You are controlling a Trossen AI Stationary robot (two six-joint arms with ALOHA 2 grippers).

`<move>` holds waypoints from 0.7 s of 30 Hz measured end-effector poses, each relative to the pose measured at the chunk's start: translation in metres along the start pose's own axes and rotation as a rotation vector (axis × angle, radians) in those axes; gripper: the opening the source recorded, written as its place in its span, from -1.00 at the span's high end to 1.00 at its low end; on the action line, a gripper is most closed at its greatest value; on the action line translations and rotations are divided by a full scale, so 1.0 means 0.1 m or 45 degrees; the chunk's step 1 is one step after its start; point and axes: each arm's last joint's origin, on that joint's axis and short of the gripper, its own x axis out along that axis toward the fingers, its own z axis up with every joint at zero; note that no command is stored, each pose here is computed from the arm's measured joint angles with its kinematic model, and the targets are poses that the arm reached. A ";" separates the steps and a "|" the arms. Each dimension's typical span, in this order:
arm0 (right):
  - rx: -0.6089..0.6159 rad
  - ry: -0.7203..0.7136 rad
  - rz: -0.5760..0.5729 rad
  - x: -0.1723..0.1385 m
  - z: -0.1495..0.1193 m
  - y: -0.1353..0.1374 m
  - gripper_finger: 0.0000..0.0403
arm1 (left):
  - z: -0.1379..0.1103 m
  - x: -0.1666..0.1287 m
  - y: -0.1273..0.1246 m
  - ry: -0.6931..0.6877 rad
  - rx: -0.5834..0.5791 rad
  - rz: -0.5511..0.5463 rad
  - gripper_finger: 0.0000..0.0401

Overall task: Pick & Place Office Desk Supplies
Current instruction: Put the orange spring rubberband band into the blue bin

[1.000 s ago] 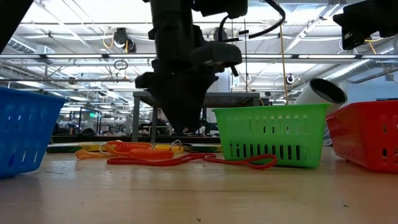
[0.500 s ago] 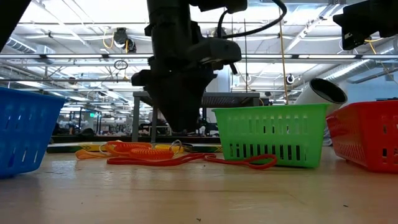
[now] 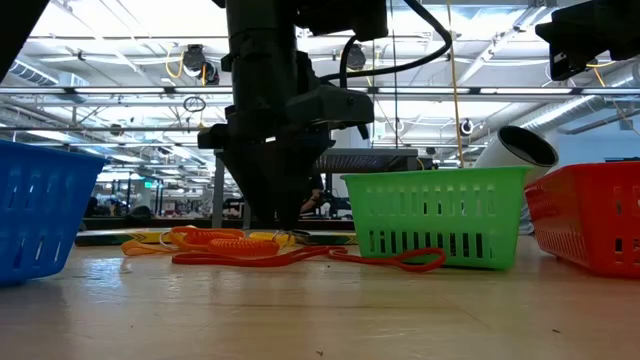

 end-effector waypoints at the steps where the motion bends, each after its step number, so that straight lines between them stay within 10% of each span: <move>1: 0.000 0.000 0.000 0.00 0.00 0.00 0.53 | 0.00 0.01 0.00 -0.002 -0.001 -0.003 0.22; 21: 0.000 0.000 0.000 0.00 0.00 0.00 0.53 | -0.03 0.10 -0.02 -0.070 0.005 -0.026 0.33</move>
